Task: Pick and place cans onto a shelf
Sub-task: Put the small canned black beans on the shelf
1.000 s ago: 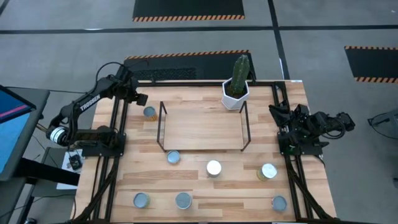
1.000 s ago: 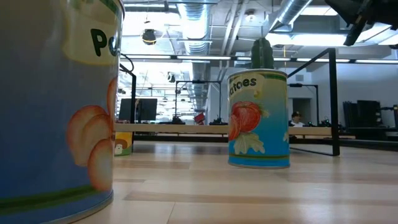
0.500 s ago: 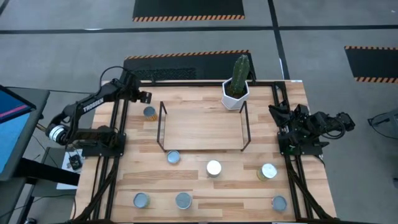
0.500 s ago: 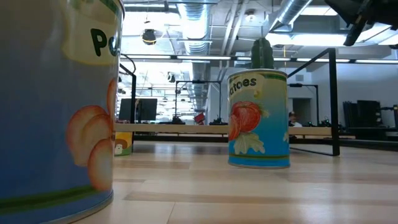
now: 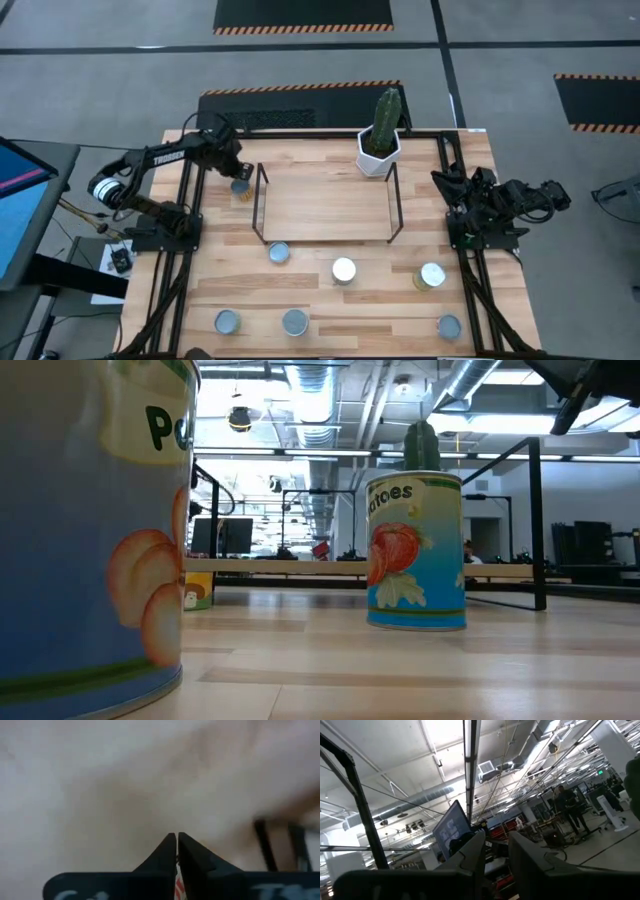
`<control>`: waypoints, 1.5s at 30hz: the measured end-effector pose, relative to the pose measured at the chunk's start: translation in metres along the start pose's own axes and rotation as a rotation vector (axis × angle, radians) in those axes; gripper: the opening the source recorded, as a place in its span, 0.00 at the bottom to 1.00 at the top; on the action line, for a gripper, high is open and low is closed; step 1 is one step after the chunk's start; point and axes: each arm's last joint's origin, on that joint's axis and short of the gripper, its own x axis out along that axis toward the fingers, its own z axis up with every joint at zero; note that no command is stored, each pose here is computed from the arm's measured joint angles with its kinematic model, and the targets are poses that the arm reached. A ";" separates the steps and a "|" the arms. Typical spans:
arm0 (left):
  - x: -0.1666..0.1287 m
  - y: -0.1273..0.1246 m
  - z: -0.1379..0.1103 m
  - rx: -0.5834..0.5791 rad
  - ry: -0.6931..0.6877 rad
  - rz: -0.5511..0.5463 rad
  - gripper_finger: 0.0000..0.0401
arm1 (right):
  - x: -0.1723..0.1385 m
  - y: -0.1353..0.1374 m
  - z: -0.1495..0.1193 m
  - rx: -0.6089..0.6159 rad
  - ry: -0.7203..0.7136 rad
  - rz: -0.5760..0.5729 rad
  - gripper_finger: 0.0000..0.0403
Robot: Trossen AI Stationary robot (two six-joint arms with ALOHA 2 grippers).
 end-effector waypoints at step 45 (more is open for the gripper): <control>-0.127 -0.050 -0.149 0.502 -0.131 -0.197 0.00 | 0.000 -0.002 -0.008 -0.045 0.070 -0.020 0.28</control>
